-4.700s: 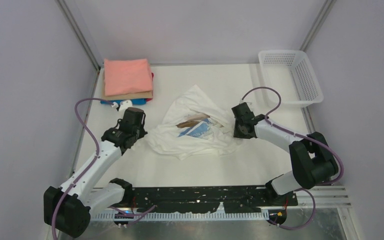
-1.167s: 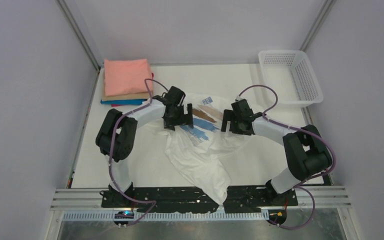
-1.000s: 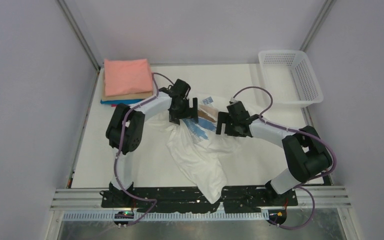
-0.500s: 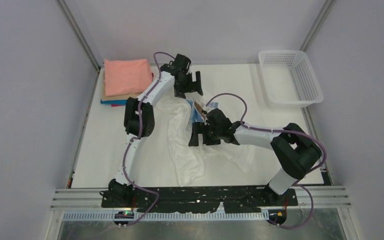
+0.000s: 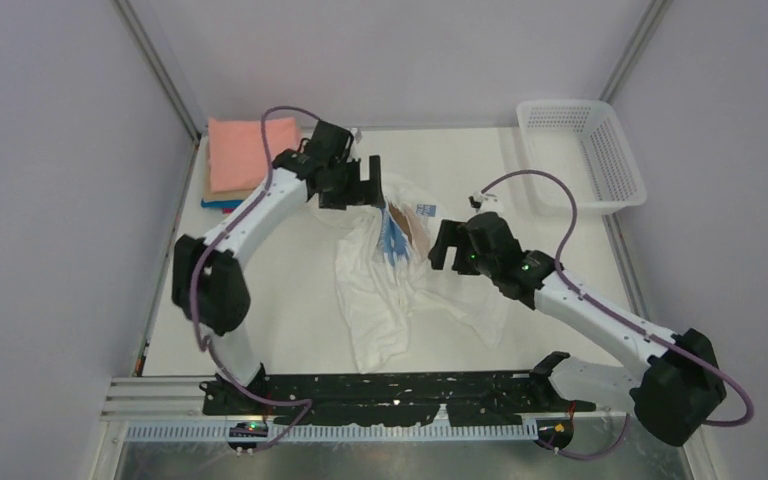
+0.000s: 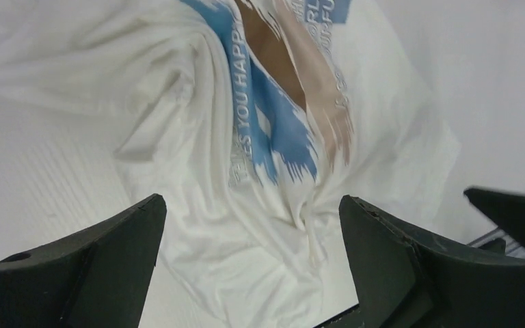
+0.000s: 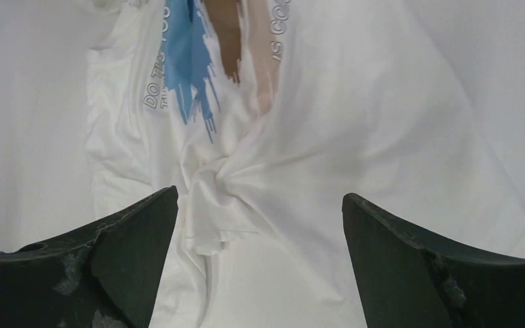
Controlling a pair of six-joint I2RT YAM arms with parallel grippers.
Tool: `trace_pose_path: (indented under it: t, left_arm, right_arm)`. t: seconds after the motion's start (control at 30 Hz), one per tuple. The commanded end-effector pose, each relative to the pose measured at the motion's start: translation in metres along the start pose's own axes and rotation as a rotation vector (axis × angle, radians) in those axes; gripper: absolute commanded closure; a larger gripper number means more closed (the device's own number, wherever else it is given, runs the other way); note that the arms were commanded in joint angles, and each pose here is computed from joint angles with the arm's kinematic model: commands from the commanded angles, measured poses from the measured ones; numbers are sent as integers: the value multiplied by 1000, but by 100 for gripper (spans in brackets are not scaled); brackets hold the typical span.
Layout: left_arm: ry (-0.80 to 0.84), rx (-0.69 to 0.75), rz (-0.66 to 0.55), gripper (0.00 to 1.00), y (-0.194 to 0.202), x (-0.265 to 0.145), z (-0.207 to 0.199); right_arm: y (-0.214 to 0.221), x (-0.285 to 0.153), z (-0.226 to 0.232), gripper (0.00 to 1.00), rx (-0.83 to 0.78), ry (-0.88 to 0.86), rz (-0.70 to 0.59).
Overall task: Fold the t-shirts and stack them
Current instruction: Flatten out the tshirt
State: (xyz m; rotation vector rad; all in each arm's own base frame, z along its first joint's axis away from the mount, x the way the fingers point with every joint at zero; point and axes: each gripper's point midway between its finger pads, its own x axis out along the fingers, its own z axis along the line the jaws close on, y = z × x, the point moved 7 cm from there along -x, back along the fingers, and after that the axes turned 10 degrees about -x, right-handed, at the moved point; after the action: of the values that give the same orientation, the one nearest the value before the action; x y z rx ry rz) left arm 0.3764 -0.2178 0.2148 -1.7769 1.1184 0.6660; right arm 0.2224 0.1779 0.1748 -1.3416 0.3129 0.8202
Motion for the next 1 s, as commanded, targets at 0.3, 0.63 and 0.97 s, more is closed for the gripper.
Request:
trace_pose_path:
  t: [0.3,0.63,0.97]
  left_arm:
    - [36,48,1,0,253,-77,51]
    - [79,99,160,16,328,-59,52]
    - [-5,128,153,50,328,-42,45]
  right_arm:
    - [37,-45,-74,5,85,345,-29]
    - [46,-44,-80,5,96,364,-41]
    - [52,-41,-82,5,121,375,-41]
